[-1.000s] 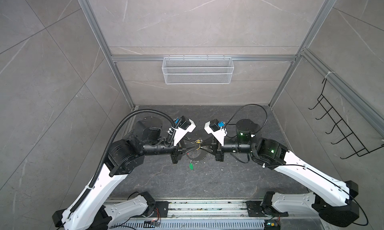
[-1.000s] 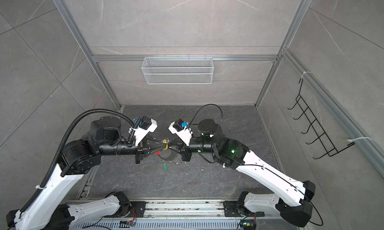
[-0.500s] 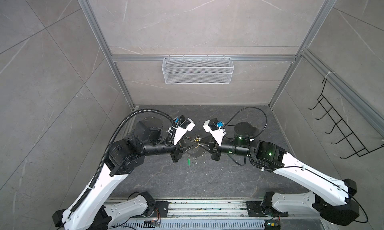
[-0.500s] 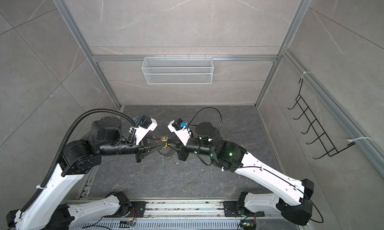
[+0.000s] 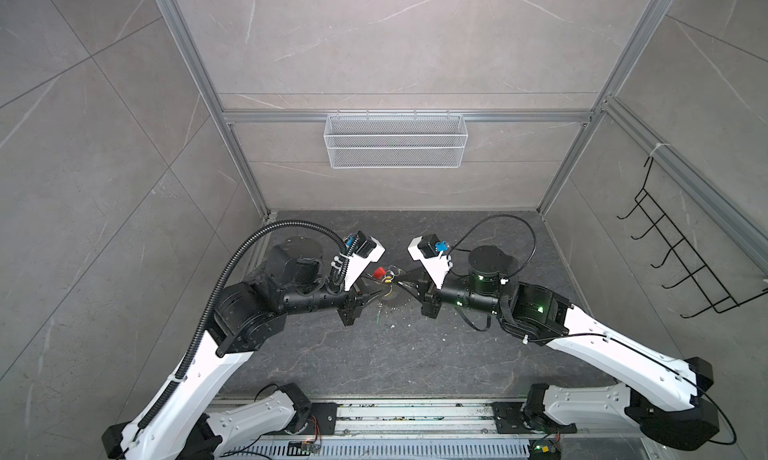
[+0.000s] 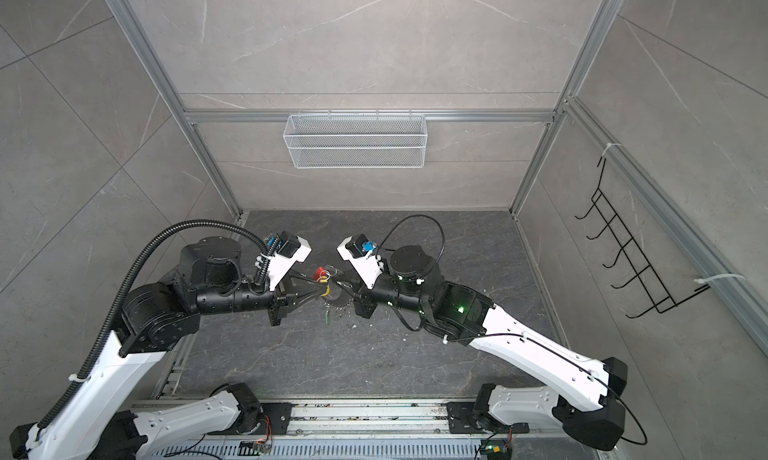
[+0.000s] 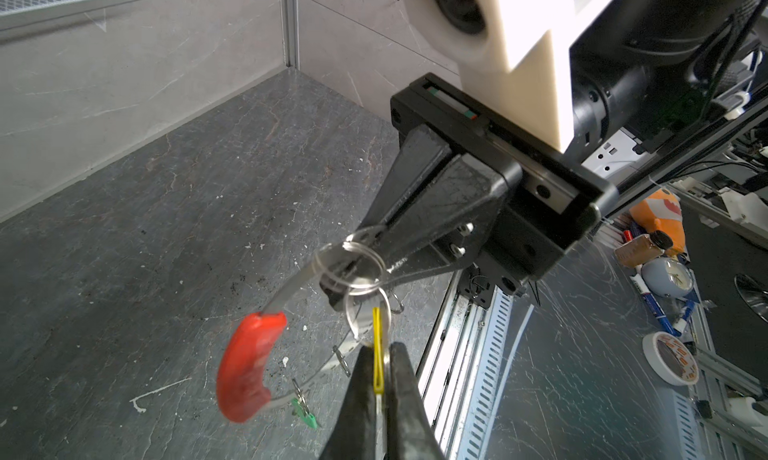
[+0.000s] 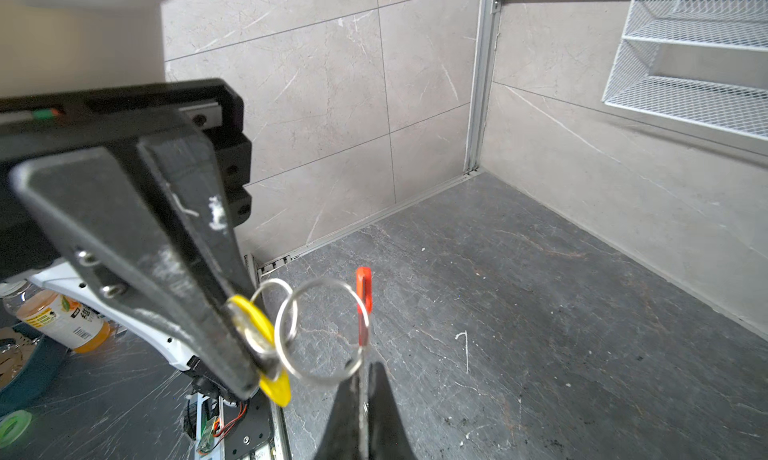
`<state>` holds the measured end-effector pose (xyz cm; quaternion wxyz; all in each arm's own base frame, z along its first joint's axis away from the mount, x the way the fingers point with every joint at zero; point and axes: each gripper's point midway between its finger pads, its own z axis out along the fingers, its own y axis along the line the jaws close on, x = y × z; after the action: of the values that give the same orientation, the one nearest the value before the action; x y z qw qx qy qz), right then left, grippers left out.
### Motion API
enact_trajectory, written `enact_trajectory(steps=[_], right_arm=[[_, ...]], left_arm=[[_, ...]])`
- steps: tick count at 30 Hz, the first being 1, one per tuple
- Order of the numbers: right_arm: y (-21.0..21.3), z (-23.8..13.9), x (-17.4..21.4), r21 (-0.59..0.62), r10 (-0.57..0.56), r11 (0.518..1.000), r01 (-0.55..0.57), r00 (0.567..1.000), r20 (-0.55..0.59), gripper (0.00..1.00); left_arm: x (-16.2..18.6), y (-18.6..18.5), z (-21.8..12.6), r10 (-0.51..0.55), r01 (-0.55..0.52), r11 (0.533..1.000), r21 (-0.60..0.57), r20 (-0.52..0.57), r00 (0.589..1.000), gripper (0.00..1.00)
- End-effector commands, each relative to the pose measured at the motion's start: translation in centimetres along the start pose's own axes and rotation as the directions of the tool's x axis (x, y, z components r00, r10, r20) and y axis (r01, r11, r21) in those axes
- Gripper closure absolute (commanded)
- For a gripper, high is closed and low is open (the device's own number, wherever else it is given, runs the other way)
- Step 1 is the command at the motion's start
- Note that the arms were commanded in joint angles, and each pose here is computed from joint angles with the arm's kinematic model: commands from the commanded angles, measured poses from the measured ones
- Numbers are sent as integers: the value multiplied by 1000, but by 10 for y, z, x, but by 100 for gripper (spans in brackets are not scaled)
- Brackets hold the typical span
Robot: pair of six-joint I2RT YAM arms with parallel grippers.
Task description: Remove the keys from the keyring
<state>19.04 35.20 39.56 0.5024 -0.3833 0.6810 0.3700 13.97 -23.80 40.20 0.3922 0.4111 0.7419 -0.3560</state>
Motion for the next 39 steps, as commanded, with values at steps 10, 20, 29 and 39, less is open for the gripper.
enact_trajectory(steps=[10,20,29,39], right_arm=[[-9,8,-16,38,17,999,-20,997,74,100],[-7,6,-14,26,21,999,-23,996,86,100],[-6,6,-15,23,24,999,-26,995,99,100],[-8,4,-15,31,20,999,-23,994,106,100]], left_arm=[[11,-11,4,-24,25,997,71,-12,1000,100],[9,-5,10,-30,30,998,50,-17,999,98],[9,-3,9,-38,39,998,39,-20,999,73],[9,-4,-4,-42,42,999,12,6,999,63]])
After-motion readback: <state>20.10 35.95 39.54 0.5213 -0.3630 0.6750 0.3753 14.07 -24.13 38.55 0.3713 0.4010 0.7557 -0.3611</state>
